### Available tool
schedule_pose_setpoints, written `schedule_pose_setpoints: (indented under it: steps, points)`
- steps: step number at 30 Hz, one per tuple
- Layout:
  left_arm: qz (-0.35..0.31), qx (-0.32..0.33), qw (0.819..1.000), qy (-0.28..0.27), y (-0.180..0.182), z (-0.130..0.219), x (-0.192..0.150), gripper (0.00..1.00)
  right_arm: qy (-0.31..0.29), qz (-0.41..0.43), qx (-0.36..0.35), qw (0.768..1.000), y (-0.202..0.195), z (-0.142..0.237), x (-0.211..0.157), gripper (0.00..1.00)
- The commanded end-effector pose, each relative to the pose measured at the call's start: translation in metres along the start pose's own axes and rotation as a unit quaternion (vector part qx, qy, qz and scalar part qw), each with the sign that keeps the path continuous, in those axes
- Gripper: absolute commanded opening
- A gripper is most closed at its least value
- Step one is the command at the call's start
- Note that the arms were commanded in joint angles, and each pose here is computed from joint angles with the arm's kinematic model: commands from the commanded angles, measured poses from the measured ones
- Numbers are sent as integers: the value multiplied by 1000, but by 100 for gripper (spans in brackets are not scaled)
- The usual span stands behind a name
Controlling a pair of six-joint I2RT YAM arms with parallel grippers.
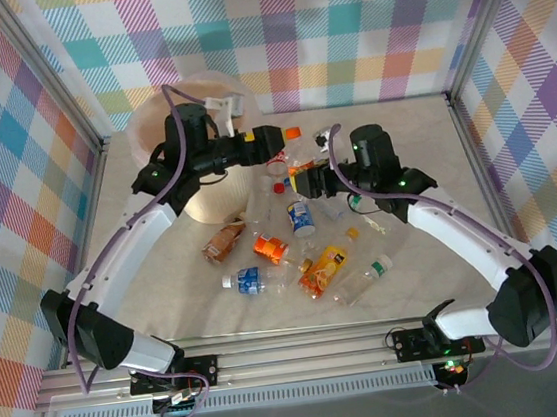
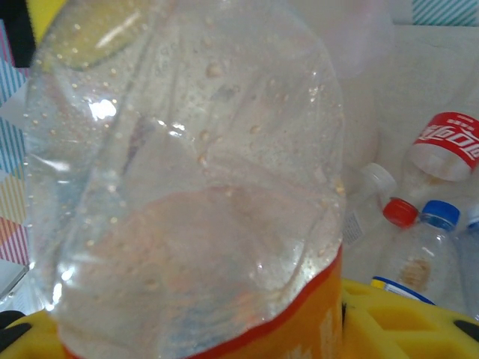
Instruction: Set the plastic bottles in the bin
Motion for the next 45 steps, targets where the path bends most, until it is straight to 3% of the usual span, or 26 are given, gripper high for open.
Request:
schedule_pose_setpoints:
  steps: [1,9,15,18,24,32,38,45]
  points:
    - [-21,-25,999,-4,-11,-7,9,84,-14,35,40,999,21,-4,13,54]
    - [-20,-54,998,18,-16,-28,5,66,-1,41,47,998,26,-15,9,54]
    - [-22,-52,998,21,-17,-32,5,31,1,42,39,998,26,-16,7,54]
    - [-27,-34,999,20,-14,-29,5,20,0,40,30,999,24,-14,7,57]
    - [-59,24,998,3,-9,-11,12,17,7,25,16,1000,23,-5,0,100]
    - [-125,121,983,-57,-10,34,42,17,-9,-14,-48,999,15,28,-15,100]
    - [-184,227,948,-124,-1,74,83,15,-41,-71,-155,984,-7,63,-28,100]
    - [-218,330,906,-152,37,100,122,15,-66,-137,-295,943,-39,97,-45,100]
Point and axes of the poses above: each hand's point on the last joint's axis, 136 mm out from that joint toward the fingers, its own z axis back along the fingers, its own y axis along the line the jaws close on, x = y × z, the point moved 5 cm from there along z, back along the fingers, and after that the axes turned 11 degrees about -z, right-handed, at the moved point
